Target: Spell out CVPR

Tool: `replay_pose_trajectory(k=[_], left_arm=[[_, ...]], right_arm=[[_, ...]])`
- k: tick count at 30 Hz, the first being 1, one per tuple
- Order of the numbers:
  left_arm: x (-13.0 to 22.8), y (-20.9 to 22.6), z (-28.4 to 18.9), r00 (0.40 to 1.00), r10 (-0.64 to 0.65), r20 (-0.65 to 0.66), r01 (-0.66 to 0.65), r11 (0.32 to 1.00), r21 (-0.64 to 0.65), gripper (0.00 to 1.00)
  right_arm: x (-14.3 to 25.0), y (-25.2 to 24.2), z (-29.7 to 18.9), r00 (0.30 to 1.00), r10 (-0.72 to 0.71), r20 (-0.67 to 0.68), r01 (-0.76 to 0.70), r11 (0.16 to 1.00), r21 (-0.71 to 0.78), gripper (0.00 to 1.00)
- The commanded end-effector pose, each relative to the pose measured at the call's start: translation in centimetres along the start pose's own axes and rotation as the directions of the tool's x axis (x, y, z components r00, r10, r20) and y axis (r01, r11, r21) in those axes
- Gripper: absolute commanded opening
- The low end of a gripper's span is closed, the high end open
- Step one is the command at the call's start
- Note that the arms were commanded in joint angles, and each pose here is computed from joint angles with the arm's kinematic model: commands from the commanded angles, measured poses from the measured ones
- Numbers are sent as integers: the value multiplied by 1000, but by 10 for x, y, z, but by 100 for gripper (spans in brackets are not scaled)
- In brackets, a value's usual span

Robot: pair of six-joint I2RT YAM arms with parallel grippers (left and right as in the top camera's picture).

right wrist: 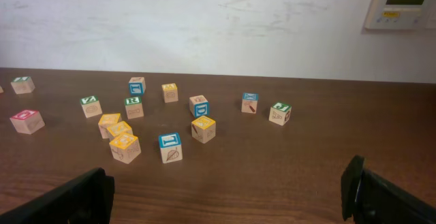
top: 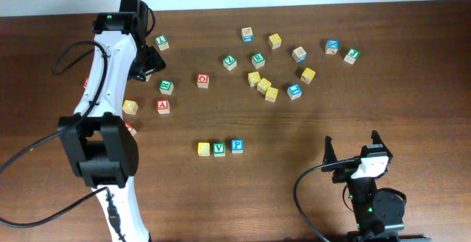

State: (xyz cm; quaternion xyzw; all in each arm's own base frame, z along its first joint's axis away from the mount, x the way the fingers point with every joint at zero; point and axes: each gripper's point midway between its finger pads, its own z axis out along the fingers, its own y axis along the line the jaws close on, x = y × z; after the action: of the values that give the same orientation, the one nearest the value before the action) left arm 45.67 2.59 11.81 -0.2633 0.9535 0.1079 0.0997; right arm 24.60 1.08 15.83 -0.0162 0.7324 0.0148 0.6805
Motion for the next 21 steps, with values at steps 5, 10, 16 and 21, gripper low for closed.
replay_pose_trajectory(k=[5, 10, 16, 21], left_arm=[[5, 14, 3, 990, -69, -123, 82, 991, 106, 99], [-5, 75, 16, 966, -190, -174, 198, 980, 34, 99], [-4, 97, 20, 951, -232, -202, 239, 971, 7, 99], [-4, 97, 20, 952, -231, -202, 238, 971, 7, 99]], right_arm=[[3, -3, 0, 1000, 9, -6, -8, 1000, 15, 98], [3, -3, 0, 1000, 9, -6, -8, 1000, 15, 98], [-9, 22, -2, 998, 58, 36, -53, 990, -132, 98], [-64, 113, -54, 966, 229, 116, -86, 714, -695, 98]])
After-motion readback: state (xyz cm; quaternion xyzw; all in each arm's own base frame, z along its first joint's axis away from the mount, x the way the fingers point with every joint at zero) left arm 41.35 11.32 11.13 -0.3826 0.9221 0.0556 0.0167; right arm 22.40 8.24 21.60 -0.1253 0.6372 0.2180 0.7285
